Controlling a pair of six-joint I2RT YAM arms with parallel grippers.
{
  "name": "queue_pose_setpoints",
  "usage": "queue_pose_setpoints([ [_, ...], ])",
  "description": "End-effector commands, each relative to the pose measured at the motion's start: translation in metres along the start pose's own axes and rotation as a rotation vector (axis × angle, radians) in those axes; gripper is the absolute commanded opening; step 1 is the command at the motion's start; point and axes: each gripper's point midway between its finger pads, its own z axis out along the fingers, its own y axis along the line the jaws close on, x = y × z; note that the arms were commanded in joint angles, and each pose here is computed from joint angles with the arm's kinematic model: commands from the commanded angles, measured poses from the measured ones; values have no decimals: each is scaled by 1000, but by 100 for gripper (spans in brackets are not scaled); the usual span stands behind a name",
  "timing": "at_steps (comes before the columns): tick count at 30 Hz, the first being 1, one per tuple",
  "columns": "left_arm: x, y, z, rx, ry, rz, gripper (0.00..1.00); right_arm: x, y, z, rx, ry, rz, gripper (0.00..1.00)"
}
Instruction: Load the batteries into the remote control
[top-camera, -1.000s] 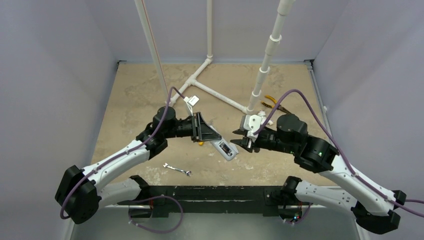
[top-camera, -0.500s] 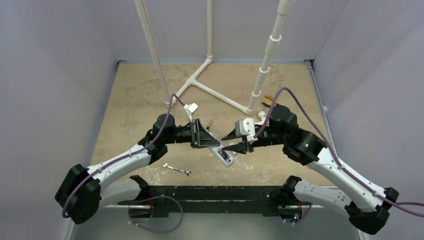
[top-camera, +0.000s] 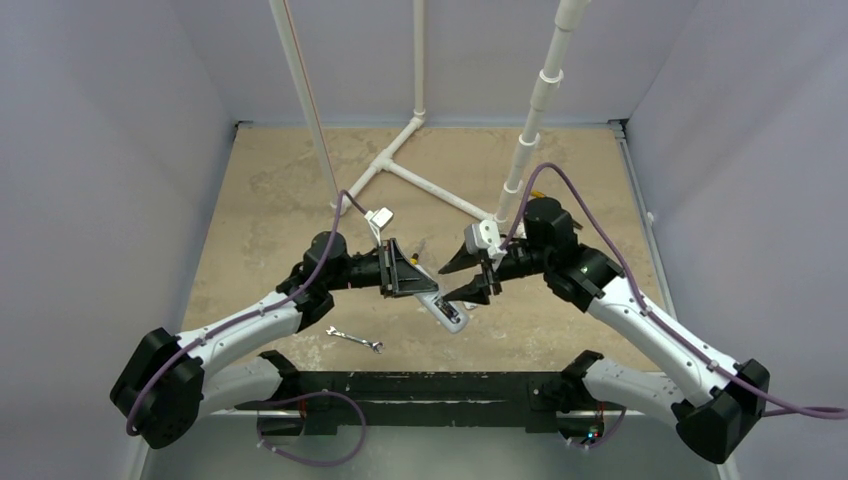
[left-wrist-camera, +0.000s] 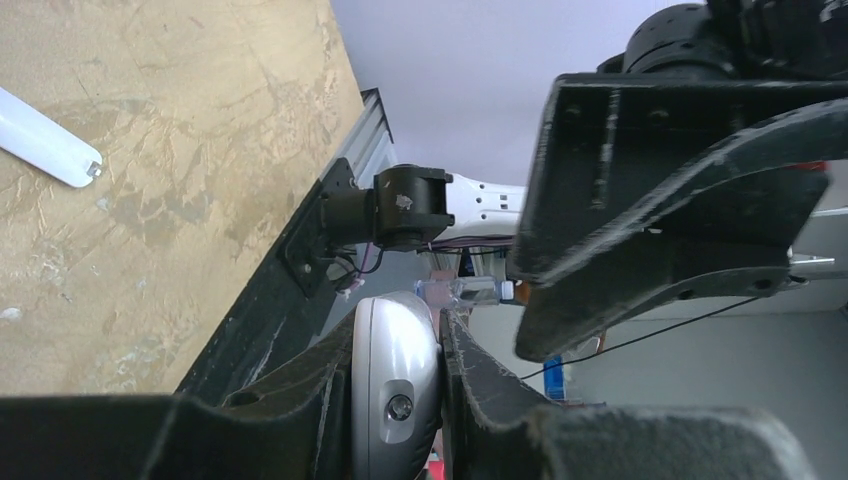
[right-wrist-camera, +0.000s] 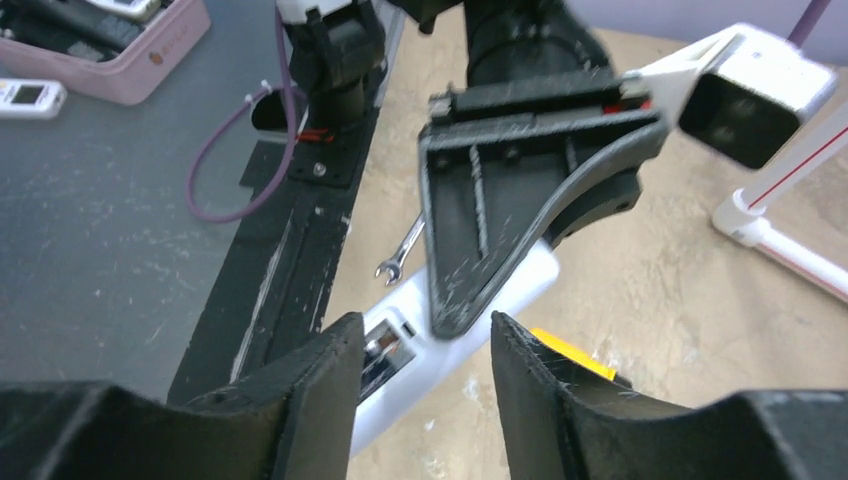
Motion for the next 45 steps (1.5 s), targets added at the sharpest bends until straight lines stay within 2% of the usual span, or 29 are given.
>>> queue_pose_setpoints([
  [1, -8, -12, -1, 53, -32, 38, 0, 0, 9, -8, 23, -35, -96, 52],
  [6, -7, -9, -1, 44, -34, 43, 0, 12, 22, -16, 6, 13, -128, 60],
  [9, -8, -9, 0, 48, -32, 42, 0, 9, 35, -23, -44, 23, -198, 59],
  [15, -6, -11, 0, 65, -27, 50, 0, 2, 52, -24, -115, -50, -328, 54],
  [20, -5, -11, -1, 67, -24, 50, 0, 0, 68, -22, -248, -80, -324, 50],
  [25, -4, -11, -1, 68, -20, 52, 0, 4, 67, -18, -297, -73, -304, 47],
  [32, -5, -15, -1, 77, -21, 61, 0, 10, 64, -12, -320, -73, -271, 46],
  [45, -5, -19, -2, 87, -19, 75, 0, 23, 55, -6, -295, -48, -251, 34],
])
